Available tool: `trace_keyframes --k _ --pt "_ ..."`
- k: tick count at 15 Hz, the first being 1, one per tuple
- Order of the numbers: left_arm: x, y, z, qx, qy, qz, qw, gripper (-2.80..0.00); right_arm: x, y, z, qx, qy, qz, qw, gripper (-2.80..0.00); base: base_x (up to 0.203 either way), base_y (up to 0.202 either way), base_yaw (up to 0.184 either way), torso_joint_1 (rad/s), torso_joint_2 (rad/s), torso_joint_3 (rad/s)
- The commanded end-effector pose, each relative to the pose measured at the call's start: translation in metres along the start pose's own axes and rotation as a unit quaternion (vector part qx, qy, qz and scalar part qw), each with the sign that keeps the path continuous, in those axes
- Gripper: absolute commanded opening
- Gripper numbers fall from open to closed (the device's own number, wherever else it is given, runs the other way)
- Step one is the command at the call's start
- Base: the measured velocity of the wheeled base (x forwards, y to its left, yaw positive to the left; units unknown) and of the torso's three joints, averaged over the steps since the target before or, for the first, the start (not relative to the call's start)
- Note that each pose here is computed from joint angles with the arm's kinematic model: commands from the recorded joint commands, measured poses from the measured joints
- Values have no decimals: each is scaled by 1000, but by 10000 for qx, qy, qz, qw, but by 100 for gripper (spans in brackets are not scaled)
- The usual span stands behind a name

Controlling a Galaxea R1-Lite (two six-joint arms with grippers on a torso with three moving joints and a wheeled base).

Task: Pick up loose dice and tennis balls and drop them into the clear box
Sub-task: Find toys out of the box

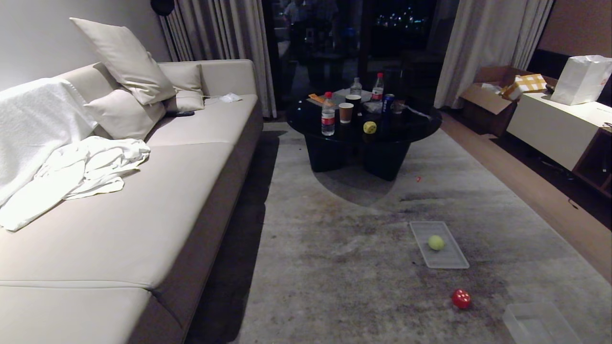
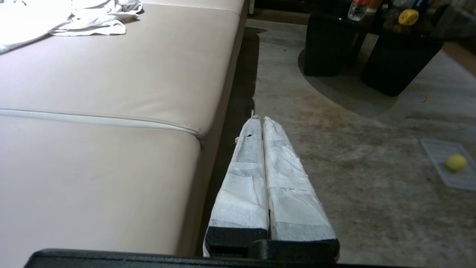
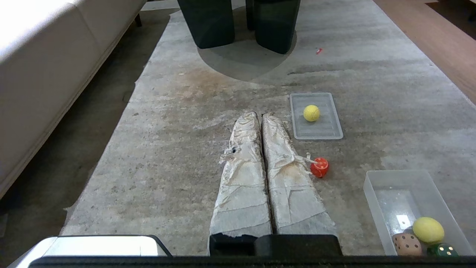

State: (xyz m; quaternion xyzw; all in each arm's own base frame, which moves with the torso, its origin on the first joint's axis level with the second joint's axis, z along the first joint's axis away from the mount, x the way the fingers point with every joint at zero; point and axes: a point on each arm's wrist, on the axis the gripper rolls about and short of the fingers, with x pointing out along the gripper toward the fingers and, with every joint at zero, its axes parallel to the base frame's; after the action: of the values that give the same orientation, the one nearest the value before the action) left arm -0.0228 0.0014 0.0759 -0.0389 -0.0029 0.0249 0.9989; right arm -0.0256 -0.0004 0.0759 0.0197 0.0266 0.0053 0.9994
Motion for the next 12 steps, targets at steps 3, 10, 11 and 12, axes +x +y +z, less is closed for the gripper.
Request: trace_keyframes --k 3,10,11,12 --pt "0 0 0 -133 -6 26 9999 -280 0 0 0 -7 11 2 10000 -280 41 0 -1 0 0 2" --pt "0 0 0 -171 1 26 9999 -280 0 0 0 0 11 2 10000 -280 186 0 -1 3 4 1" --pt "0 0 0 -171 1 26 9999 -280 0 0 0 0 11 2 10000 -280 185 0 3 2 2 4" --pt "0 0 0 -179 1 34 9998 -280 0 0 0 0 4 2 10000 -280 189 0 -3 2 2 2"
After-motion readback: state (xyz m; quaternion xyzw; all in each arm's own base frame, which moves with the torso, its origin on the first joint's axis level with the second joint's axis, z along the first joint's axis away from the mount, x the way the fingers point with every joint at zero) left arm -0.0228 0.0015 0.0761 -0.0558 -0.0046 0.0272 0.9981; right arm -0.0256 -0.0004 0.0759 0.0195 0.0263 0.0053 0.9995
